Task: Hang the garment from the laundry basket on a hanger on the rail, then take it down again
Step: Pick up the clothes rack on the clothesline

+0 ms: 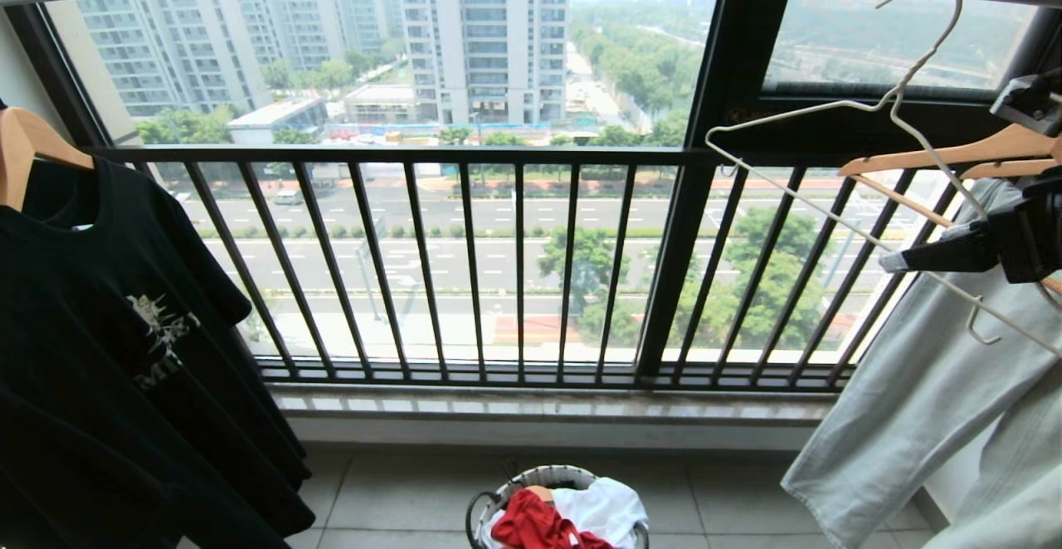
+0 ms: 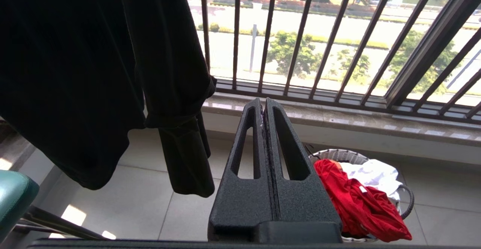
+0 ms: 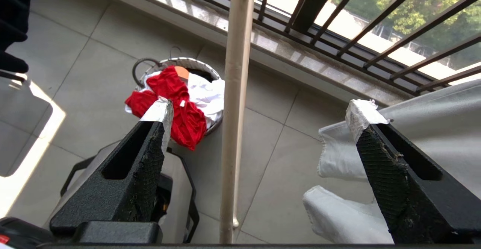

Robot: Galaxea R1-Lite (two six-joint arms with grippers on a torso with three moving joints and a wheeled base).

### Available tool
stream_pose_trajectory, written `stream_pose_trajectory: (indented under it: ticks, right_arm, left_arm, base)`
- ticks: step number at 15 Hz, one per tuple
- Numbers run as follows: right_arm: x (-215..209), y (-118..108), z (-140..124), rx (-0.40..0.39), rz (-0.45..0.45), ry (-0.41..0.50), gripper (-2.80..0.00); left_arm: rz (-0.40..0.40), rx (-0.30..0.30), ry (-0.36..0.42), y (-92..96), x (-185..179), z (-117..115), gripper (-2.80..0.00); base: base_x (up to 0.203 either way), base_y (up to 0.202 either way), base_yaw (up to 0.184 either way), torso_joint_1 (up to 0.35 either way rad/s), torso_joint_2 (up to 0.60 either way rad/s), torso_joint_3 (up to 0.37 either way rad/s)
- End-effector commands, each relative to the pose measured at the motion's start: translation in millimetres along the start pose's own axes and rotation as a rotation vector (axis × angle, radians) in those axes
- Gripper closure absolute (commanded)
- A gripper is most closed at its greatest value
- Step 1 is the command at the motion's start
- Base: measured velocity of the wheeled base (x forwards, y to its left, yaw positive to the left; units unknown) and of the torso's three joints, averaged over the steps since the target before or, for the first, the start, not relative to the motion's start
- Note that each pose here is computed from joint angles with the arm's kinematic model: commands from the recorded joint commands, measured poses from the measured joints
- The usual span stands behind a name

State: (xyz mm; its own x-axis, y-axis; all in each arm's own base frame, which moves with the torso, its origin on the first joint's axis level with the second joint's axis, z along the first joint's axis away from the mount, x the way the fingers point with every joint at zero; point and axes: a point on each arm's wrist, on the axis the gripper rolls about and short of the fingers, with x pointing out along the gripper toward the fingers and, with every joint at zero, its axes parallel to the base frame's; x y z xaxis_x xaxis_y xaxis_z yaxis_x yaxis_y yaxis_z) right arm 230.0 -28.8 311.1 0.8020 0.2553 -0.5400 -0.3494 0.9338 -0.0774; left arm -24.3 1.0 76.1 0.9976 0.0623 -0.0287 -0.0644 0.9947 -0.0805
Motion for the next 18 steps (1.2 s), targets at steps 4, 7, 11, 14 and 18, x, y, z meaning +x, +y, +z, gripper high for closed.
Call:
stream_pose_trajectory:
  ticks: [4, 7, 11, 14, 18]
  right_arm:
    - [4.8, -0.9, -6.8, 0.004, 0.003, 0.010, -2.80]
    - [5.4, -1.2, -7.1, 0.002, 0.001, 0.012, -2.80]
    - [5.7, -0.9, -8.0, 0.000, 0.003, 0.015, 0.00]
    - [5.8, -1.2, -8.5, 0.001, 0.002, 0.016, 0.00]
    - [6.2, -0.8, -10.0, 0.004, 0.004, 0.022, 0.00]
  left_arm:
    - [0.001, -0.001, 0.000, 0.0, 0.0, 0.1, 0.00]
    - [0.001, -0.001, 0.000, 0.0, 0.0, 0.1, 0.00]
    - [0.002, -0.001, 0.000, 0.0, 0.0, 0.1, 0.00]
    - [0.001, -0.001, 0.000, 0.0, 0.0, 0.1, 0.00]
    - [0.001, -0.001, 0.000, 0.0, 0.0, 0.1, 0.00]
  base:
    - [0.000, 0.000, 0.000, 0.000, 0.00, 0.000]
    - [0.000, 0.000, 0.000, 0.000, 0.00, 0.000]
    - [0.000, 0.000, 0.000, 0.000, 0.00, 0.000]
    - [0.000, 0.000, 0.000, 0.000, 0.00, 0.000]
    - [0.000, 0.000, 0.000, 0.000, 0.00, 0.000]
